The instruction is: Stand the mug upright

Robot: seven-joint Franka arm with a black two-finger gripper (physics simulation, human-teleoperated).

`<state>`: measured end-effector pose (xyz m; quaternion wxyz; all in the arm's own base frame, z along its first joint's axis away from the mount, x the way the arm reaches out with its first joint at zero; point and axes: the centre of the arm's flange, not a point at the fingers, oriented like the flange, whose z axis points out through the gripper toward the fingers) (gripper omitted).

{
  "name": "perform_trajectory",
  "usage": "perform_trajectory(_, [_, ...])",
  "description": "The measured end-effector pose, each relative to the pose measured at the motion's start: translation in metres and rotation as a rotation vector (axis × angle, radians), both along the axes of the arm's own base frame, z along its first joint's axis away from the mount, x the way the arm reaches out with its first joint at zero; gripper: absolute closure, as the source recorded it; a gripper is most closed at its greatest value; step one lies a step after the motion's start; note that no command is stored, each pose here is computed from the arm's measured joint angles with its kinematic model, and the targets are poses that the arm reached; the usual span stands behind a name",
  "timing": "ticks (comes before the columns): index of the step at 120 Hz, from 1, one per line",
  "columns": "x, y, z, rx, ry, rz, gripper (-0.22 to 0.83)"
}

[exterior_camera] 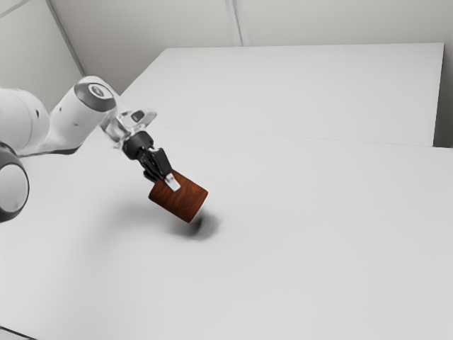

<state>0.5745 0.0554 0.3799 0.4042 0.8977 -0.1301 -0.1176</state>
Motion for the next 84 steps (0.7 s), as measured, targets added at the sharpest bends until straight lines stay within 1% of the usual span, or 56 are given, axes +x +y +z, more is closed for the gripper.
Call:
perform_trajectory(12, [-0.003,-0.024,0.022,0.172,0.007,-0.055,0.78])
perform_trajectory(23, [-0.002,-0.028,0.022,0.320,0.006,-0.056,0.78])
perform_trajectory(39, [0.000,-0.040,0.016,0.489,-0.026,-0.054,0.79])
perform_trajectory(59, [-0.003,-0.057,0.009,0.606,-0.078,-0.025,0.79])
perform_trajectory(72, [-0.013,-0.065,0.017,0.653,-0.128,0.000,0.79])
perform_trajectory(84, [-0.018,-0.069,0.012,0.691,-0.154,0.018,0.79])
